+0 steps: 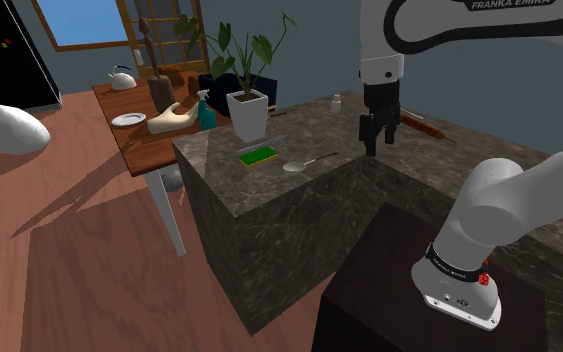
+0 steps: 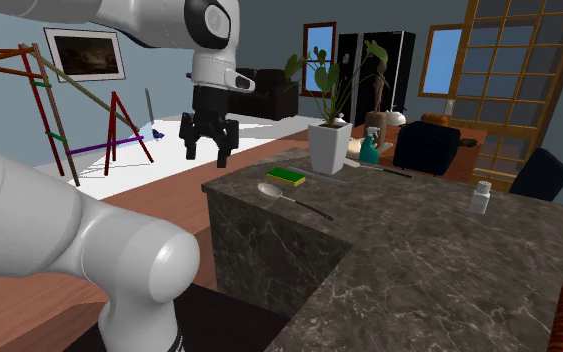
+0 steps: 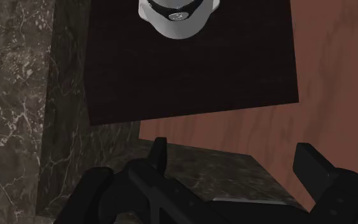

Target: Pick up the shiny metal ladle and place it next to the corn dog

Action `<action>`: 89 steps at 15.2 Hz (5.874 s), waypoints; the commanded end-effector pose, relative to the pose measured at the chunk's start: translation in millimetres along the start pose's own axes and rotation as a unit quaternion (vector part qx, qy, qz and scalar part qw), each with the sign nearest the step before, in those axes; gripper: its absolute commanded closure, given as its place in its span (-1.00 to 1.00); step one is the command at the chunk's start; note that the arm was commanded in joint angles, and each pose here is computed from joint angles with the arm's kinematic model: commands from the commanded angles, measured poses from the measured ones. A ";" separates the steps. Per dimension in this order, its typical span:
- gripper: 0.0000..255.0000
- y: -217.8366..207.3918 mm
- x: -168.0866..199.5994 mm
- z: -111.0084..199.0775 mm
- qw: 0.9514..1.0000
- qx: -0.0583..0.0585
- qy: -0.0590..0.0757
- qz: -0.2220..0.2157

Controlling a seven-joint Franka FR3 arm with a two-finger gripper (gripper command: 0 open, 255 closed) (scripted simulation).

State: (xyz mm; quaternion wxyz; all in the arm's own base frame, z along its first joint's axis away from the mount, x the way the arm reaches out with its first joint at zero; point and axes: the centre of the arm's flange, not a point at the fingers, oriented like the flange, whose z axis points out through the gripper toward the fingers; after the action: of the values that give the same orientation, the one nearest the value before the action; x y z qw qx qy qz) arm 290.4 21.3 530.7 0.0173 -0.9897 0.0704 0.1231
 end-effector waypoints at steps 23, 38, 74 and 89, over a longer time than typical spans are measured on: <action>-1.00 88.8 196.6 86.9 0.808 -0.106 0.116 -0.568; -1.00 77.4 254.7 133.6 0.732 -0.123 0.134 -0.656; 1.00 75.5 227.7 27.1 0.732 -0.123 0.134 -0.656; 1.00 227.3 103.7 55.3 0.732 -0.123 0.134 -0.656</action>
State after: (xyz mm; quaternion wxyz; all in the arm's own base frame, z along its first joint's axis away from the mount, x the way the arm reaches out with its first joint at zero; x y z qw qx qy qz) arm 355.0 -206.1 447.0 -0.0378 -0.7899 -0.6103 -0.0454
